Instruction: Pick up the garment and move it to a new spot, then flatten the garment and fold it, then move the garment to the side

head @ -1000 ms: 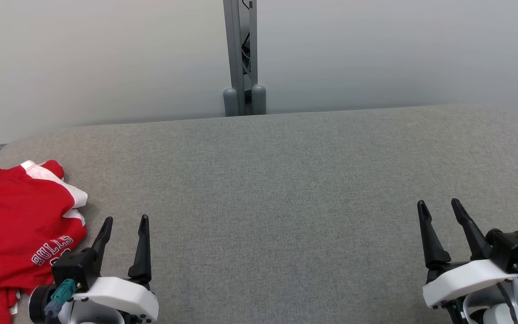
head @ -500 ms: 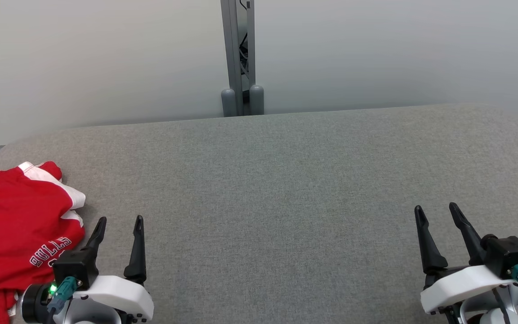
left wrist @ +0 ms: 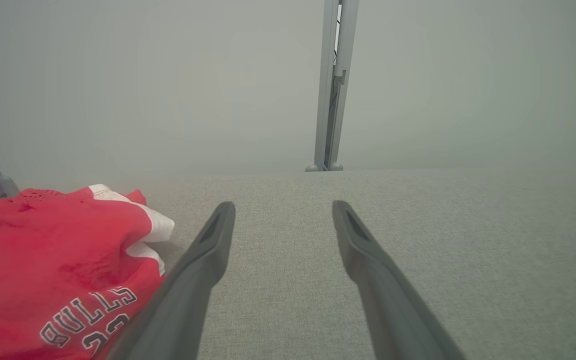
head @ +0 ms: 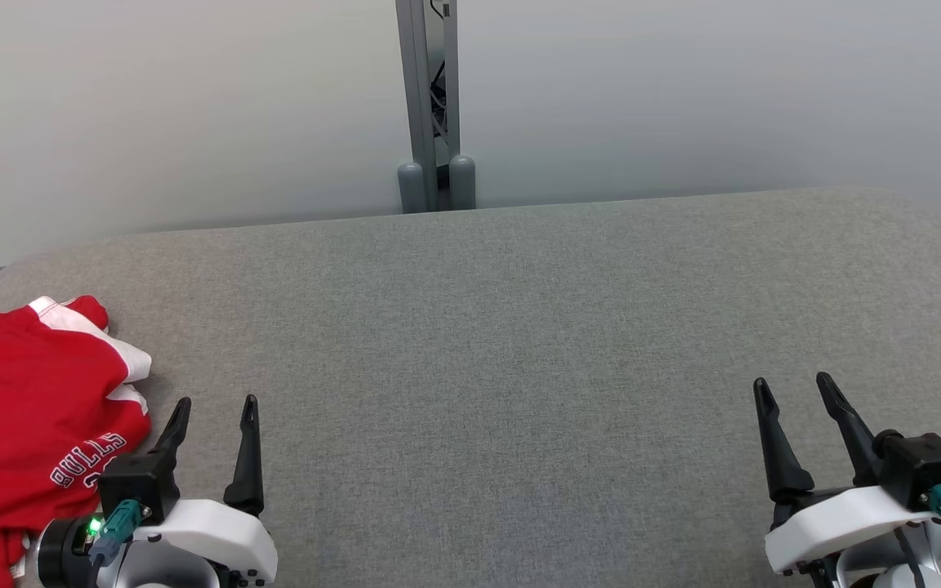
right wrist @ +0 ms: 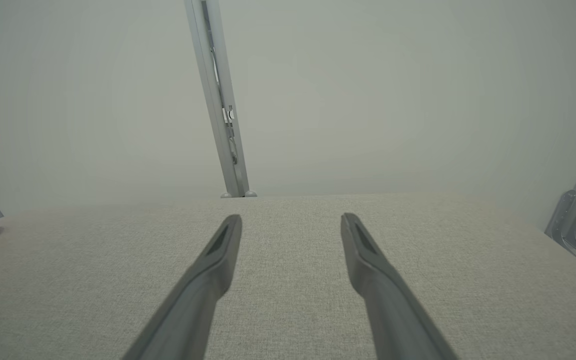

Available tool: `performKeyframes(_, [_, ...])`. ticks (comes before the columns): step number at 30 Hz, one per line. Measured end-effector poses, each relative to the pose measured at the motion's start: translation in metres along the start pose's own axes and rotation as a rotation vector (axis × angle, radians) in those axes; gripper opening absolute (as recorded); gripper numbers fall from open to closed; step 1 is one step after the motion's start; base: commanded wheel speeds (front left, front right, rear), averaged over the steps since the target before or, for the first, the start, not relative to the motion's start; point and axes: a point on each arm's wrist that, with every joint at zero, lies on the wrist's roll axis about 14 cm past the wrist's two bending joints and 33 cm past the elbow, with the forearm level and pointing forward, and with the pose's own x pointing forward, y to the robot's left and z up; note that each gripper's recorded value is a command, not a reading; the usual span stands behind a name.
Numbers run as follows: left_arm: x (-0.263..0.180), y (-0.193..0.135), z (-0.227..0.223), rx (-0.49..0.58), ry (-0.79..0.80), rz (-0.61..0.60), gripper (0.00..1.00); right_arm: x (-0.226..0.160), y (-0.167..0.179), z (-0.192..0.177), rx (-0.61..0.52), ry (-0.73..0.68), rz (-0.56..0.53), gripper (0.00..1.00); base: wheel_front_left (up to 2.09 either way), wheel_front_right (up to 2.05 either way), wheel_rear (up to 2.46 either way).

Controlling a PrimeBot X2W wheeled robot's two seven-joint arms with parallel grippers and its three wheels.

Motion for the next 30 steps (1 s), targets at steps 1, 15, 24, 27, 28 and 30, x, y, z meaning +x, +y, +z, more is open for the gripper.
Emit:
performKeyframes(1, [0.000,0.000,0.000,0.000,0.002,-0.001,1.00,0.000,-0.001,0.000,0.001,0.000,-0.002,1.00,0.00,0.00,0.00])
performKeyframes(15, [-0.001,-0.001,-0.005,-0.002,0.015,-0.002,1.00,-0.001,-0.004,-0.002,0.009,0.005,-0.014,1.00,0.00,0.00,0.00])
performKeyframes(24, [-0.009,0.014,-0.004,-0.001,0.012,0.040,1.00,0.011,0.018,-0.005,-0.027,0.024,0.058,1.00,0.00,0.00,0.00])
performKeyframes(27, [-0.014,0.027,-0.001,-0.001,0.002,0.076,1.00,0.019,0.033,-0.006,-0.033,0.027,0.104,1.00,0.00,0.00,0.00])
performKeyframes(28, [-0.017,0.032,-0.001,-0.001,0.002,0.091,1.00,0.021,0.039,-0.007,-0.033,0.028,0.122,1.00,0.00,0.00,0.00])
performKeyframes(30, [-0.024,0.045,-0.001,0.001,0.000,0.129,1.00,0.026,0.054,-0.008,-0.032,0.033,0.163,1.00,0.00,0.00,0.00])
